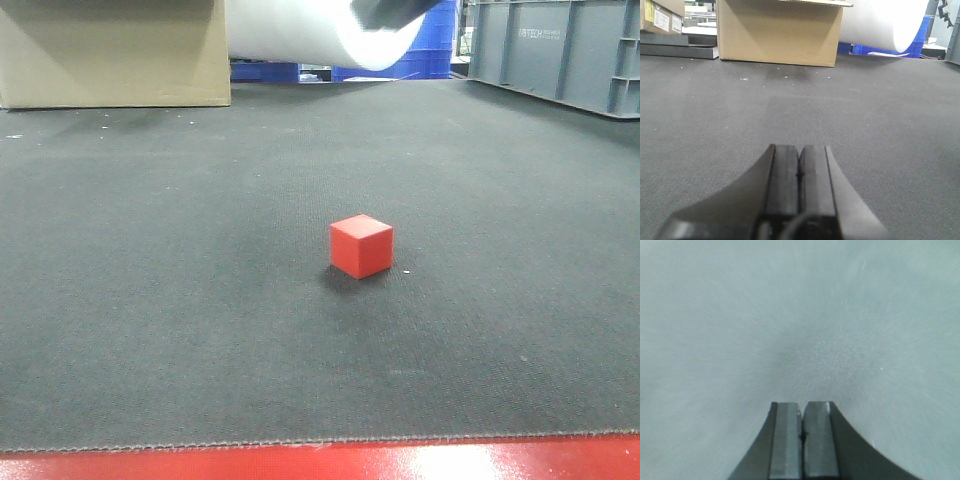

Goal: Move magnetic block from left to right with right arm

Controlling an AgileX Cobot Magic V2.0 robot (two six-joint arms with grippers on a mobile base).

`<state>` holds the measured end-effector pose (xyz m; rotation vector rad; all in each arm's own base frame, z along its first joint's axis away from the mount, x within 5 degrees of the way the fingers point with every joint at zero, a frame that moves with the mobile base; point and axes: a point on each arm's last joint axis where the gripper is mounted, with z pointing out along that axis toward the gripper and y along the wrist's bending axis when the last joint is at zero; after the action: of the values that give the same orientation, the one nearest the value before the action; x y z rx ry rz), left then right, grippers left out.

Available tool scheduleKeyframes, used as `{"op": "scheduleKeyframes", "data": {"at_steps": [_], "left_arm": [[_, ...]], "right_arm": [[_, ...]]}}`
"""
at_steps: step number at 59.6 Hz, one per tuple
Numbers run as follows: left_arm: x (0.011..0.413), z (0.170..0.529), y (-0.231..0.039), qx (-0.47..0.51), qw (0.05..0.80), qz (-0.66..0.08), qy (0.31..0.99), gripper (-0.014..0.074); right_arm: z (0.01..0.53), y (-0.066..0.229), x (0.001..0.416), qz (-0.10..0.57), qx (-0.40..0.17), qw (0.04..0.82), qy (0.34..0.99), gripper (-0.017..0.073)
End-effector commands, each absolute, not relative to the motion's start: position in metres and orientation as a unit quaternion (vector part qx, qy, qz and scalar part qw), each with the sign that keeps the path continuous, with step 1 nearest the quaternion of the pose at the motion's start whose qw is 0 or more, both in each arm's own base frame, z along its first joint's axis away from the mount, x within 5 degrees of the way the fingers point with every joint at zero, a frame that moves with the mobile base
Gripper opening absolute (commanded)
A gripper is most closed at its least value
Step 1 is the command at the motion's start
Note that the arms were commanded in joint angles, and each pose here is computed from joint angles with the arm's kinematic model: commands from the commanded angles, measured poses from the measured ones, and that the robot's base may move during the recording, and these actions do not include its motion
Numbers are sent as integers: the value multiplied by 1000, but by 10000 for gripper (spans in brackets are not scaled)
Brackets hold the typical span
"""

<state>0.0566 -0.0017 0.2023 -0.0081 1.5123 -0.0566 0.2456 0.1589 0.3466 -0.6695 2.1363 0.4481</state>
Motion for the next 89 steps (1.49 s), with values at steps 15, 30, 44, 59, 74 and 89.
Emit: {"op": "scheduleKeyframes", "data": {"at_steps": [15,30,44,59,74,89], "left_arm": [[55,208,-2,-3,760,-33,649,-116],[55,208,-2,-3,760,-33,649,-115],[55,208,-2,-3,760,-33,649,-116],[55,208,-2,-3,760,-33,649,-116],[55,208,-2,-3,760,-33,649,-116],[55,208,-2,-3,760,-33,649,-116]], "right_arm": [[365,103,157,219,-209,557,773,66],[347,68,97,261,-171,610,729,66],[345,50,65,277,-167,647,691,66],[347,48,62,279,-167,651,686,66],[345,48,62,279,-165,652,686,66],[326,32,65,218,-93,675,699,66]]}}
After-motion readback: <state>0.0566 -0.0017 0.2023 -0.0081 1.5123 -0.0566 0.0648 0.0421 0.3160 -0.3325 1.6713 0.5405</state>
